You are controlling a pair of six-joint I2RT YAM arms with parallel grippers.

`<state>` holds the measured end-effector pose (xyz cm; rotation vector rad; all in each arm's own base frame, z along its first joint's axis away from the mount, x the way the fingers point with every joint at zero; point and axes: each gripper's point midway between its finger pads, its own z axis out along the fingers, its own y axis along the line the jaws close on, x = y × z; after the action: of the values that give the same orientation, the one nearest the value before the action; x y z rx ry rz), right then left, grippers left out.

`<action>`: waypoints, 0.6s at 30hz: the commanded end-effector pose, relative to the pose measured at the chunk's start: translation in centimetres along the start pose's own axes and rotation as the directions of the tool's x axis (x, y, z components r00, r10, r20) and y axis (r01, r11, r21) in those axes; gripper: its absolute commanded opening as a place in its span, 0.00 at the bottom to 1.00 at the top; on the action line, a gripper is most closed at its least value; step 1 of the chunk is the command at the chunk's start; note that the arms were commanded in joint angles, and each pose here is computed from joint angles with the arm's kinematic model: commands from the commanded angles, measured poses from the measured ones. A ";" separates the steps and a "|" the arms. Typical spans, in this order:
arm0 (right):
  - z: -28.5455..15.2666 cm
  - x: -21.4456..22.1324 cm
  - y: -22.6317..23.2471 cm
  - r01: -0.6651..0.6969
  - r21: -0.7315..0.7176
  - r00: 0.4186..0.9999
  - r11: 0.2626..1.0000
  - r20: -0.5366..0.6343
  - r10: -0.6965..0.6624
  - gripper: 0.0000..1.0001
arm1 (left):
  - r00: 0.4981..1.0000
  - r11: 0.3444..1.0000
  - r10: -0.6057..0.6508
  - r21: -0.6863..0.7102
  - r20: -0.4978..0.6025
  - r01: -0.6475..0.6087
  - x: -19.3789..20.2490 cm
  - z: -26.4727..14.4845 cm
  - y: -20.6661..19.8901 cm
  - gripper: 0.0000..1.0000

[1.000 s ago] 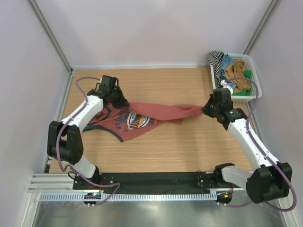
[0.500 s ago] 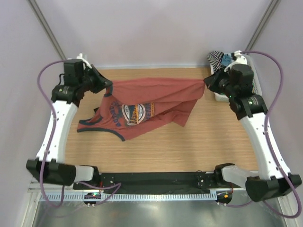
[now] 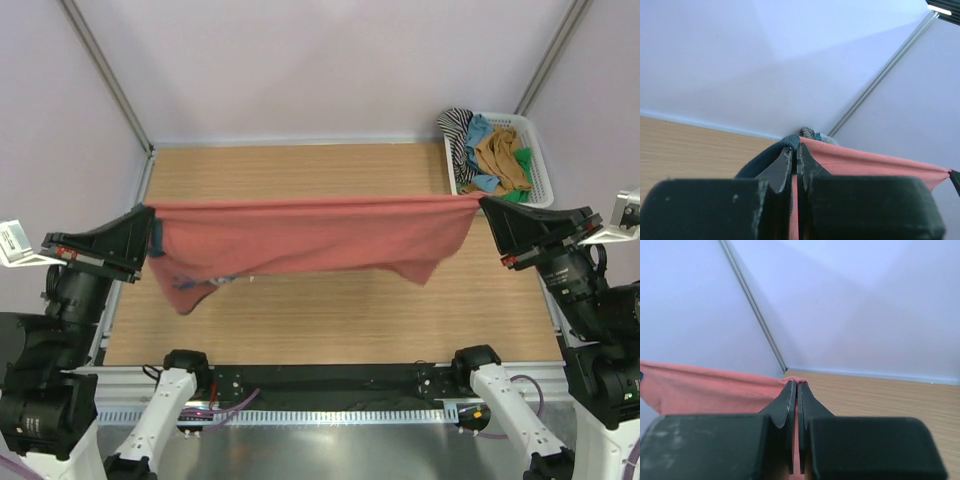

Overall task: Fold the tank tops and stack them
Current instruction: Flatten the tank top out

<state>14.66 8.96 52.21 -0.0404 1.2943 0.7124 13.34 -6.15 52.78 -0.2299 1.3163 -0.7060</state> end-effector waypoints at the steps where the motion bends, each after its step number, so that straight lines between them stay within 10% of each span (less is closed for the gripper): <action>1: 2.8 1.2 -2.4 0.013 0.070 0.999 0.997 -0.045 -0.010 0.01 | 1.000 0.995 0.024 -0.095 -0.013 -0.025 0.4 4.1 2.6 0.00; 12: 14.0 4.8 -9.2 -0.007 0.238 0.978 0.971 -0.201 0.057 0.01 | 0.938 0.987 -0.148 -0.113 -0.313 0.118 8.2 18.6 6.1 0.00; 18: 15.9 0.2 -7.7 -0.009 0.219 0.990 0.976 -0.137 0.040 0.01 | 0.990 0.999 -0.008 -0.047 -0.144 0.001 0.1 18.3 2.4 0.00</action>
<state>36.03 10.63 44.72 0.1304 1.7464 0.5849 37.72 -10.12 43.37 -0.3660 1.8286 -0.7308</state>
